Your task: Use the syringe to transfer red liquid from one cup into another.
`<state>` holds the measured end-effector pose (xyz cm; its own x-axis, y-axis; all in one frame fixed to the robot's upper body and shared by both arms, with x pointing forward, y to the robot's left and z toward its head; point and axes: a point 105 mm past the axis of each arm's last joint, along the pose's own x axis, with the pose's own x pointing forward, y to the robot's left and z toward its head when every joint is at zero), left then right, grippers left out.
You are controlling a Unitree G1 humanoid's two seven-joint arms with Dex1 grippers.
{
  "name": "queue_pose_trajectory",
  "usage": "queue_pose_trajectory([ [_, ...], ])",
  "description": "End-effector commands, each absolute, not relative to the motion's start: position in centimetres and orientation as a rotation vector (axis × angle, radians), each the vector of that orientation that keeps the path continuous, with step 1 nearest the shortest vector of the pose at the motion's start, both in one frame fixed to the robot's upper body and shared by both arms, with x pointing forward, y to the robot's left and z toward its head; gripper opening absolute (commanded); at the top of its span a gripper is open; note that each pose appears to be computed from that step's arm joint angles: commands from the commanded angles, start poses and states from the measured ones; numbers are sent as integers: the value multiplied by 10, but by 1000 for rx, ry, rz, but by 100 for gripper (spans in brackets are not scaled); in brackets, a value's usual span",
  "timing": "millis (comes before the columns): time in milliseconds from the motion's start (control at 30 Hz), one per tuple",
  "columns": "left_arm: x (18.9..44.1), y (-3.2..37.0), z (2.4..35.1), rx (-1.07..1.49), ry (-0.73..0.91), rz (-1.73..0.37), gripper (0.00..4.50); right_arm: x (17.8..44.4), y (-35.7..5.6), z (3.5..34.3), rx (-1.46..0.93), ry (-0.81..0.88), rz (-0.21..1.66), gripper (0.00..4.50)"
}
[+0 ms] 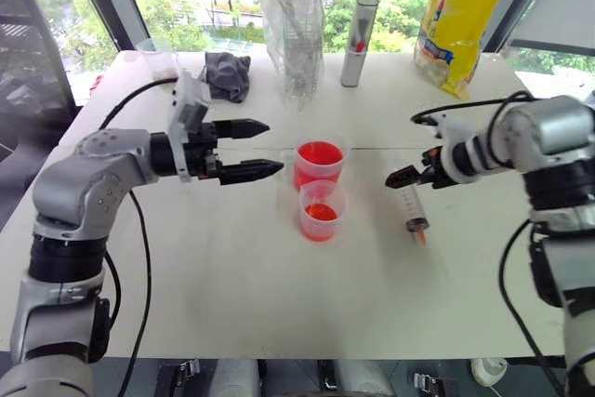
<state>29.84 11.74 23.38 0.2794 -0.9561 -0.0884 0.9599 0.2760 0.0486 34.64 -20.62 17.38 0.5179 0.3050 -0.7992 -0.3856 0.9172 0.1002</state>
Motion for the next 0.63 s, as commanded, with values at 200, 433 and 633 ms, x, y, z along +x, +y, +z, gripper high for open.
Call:
queue_pose_trajectory([
  [200,291,134,239,133,48,-1248,450,295,-190,232,-289,595,684,446],
  [433,291,155,234,164,99,-1183,450,260,-182,259,-363,244,851,446],
  [633,290,156,233,181,111,-1184,450,247,-176,248,-347,218,869,446],
])
